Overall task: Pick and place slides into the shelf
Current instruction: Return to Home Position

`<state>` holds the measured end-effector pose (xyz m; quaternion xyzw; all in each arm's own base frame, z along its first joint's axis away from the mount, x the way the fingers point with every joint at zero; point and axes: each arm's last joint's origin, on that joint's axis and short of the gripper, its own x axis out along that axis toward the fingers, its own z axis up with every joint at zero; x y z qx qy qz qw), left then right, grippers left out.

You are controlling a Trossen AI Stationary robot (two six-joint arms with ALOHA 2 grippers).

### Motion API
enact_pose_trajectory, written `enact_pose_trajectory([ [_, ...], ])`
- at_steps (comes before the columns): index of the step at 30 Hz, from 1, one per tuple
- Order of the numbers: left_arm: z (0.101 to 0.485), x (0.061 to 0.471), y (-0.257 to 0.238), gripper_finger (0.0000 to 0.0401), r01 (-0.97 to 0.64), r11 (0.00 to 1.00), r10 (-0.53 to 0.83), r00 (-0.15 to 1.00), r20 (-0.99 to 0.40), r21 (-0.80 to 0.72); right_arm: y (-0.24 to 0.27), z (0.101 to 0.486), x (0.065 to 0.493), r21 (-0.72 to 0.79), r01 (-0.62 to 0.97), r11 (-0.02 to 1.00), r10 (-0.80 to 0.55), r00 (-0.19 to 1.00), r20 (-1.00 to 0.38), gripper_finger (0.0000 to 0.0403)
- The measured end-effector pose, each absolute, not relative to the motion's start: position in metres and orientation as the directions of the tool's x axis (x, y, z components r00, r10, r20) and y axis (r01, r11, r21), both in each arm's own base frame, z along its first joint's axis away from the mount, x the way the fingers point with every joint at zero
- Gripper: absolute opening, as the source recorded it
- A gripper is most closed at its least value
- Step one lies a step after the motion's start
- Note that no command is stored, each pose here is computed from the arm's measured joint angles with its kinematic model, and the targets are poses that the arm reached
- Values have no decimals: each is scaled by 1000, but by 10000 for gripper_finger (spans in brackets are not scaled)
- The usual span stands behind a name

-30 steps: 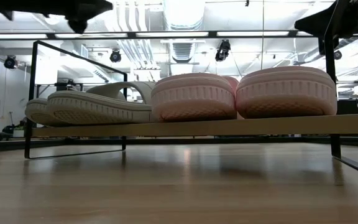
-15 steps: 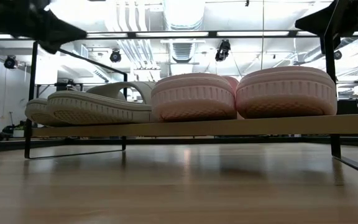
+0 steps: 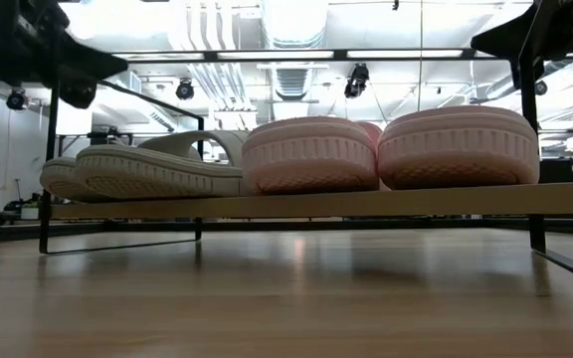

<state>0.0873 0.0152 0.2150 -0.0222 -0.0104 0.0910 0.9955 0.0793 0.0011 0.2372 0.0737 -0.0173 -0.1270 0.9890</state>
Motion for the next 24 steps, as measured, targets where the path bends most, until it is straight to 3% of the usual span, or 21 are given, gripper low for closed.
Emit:
enact_pose_trajectory([
  [10,208,85,13,0,-120,988,119,993,-12,-99,5,220,91,128,203,971,-197,979,-57,8],
  [16,207,85,14,0,-147,985,149,989,15,-90,7,204,99,156,158,975,-168,984,54,8],
  [24,199,87,14,0,-152,986,152,988,-15,-65,10,173,105,191,77,979,-90,994,59,8],
])
